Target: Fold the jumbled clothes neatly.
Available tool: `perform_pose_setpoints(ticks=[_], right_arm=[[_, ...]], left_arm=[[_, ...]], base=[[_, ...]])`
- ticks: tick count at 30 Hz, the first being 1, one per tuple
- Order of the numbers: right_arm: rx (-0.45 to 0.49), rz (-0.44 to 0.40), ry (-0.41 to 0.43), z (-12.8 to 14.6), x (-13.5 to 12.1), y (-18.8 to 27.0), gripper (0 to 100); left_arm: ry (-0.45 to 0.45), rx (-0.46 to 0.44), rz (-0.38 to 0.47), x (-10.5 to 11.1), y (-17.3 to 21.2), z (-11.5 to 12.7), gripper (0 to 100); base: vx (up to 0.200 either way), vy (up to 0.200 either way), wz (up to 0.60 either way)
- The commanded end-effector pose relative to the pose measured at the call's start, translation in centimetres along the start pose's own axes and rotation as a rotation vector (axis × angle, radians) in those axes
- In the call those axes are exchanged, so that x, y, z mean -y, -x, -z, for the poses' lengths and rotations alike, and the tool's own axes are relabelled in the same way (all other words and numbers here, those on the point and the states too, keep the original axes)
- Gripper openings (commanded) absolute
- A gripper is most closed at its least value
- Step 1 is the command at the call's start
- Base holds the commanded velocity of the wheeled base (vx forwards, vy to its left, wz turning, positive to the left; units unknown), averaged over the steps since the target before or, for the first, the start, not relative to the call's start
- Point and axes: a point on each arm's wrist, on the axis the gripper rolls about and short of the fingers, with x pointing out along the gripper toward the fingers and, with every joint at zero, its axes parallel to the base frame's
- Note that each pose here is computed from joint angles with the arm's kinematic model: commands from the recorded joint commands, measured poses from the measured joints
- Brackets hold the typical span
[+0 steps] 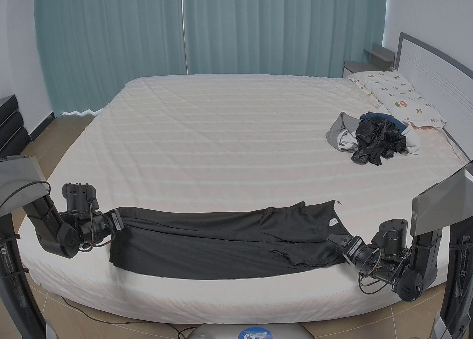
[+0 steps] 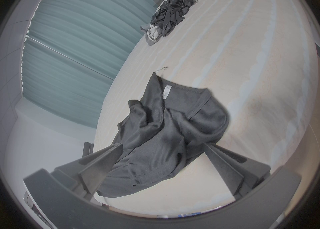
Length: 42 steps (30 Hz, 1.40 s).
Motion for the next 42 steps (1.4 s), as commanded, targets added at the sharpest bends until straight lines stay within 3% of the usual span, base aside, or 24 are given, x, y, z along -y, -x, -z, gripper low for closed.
perform_pose_setpoints(ticks=[1,10,15,18,20,23,28,42], right_arm=[[0.002,-0.003,-0.001,0.0,0.0,0.0,100],[0.002,-0.006,-0.001,-0.1,-0.1,0.0,100],[0.007,-0.014,0.000,-0.2,-0.3,0.1,100],[0.006,-0.013,0.000,-0.2,-0.3,0.1,100],[0.006,-0.013,0.000,-0.2,-0.3,0.1,100],[0.008,-0.013,-0.001,-0.2,-0.3,0.1,100],[0.005,-0.013,0.000,-0.1,-0.3,0.1,100],[0.003,-0.015,0.002,-0.1,-0.3,0.1,100]], left_arm=[[0.022,0.031,-0.018,-0.9,0.5,-0.9,0],[0.098,0.041,-0.033,-3.4,2.7,-4.3,0],[0.118,0.011,-0.028,-3.6,3.9,-5.2,0],[0.116,0.002,-0.018,-3.0,4.1,-5.3,0],[0.131,-0.009,0.017,-1.1,4.0,-5.0,0],[0.143,-0.015,0.047,0.2,4.1,-4.7,0],[0.100,-0.047,0.094,3.2,4.3,-3.4,0],[0.083,-0.055,0.077,3.9,4.2,-2.7,0]], base=[[0.000,0.000,0.00],[0.000,0.000,0.00],[0.000,0.000,0.00],[0.000,0.000,0.00],[0.000,0.000,0.00],[0.000,0.000,0.00],[0.000,0.000,0.00],[-0.029,0.000,0.00]])
